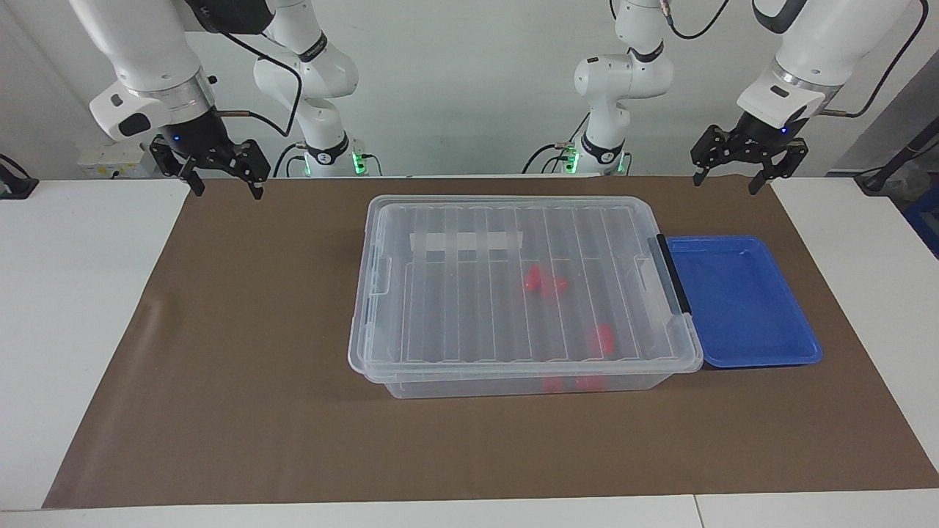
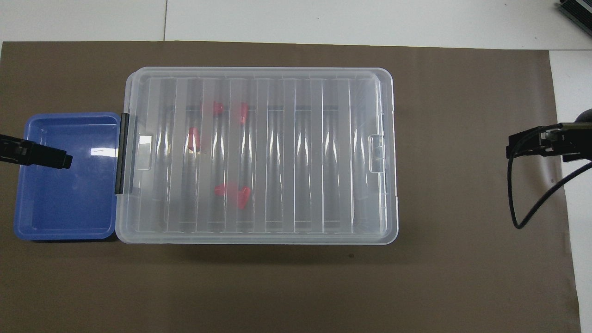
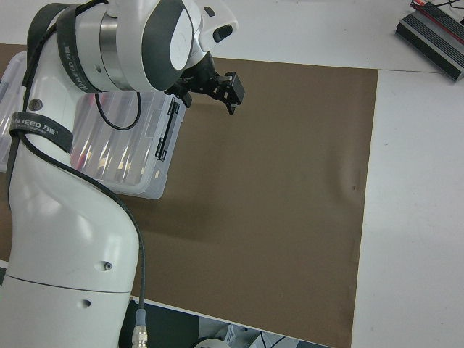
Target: Place red block in blue tray from box
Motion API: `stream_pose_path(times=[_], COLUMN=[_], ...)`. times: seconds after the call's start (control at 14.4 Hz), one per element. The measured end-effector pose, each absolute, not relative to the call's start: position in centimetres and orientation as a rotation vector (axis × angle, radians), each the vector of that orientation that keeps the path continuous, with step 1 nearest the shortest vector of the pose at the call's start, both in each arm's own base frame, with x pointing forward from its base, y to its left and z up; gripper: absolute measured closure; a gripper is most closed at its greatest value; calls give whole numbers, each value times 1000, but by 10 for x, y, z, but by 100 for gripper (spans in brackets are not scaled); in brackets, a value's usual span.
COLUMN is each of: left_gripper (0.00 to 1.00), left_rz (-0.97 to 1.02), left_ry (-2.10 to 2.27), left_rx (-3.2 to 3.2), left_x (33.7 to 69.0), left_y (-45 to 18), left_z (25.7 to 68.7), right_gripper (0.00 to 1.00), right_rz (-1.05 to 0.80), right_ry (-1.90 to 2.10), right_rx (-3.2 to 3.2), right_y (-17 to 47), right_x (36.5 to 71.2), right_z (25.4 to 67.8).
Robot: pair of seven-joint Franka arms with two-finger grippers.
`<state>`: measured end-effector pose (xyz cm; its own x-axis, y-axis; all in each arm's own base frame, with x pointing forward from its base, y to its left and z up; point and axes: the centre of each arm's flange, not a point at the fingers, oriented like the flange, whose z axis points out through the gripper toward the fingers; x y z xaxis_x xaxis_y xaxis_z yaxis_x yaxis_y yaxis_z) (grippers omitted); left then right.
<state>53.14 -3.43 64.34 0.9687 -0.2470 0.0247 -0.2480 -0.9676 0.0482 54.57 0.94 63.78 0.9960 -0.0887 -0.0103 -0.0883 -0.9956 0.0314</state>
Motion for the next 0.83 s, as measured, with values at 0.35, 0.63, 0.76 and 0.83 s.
stream_pose_path(times=[0.35,0.63,0.76,0.83], left_gripper=[0,0,0,0], left_rz=[29,29,29,29], left_ry=[-386,-386,-386,-386], left_rx=[3066,3066,3066,3066], left_x=[531,531,531,531], left_y=[-34,-34,-34,-34], left_z=[643,643,643,643], right_gripper=[0,0,0,0], right_rz=[-18,-15,-2,12], right_ry=[-138,-134,-124,-117], right_rx=[3108,3108,3109,3110], right_y=[9,10,13,16], right_x=[546,545,546,548], right_z=[638,639,638,635])
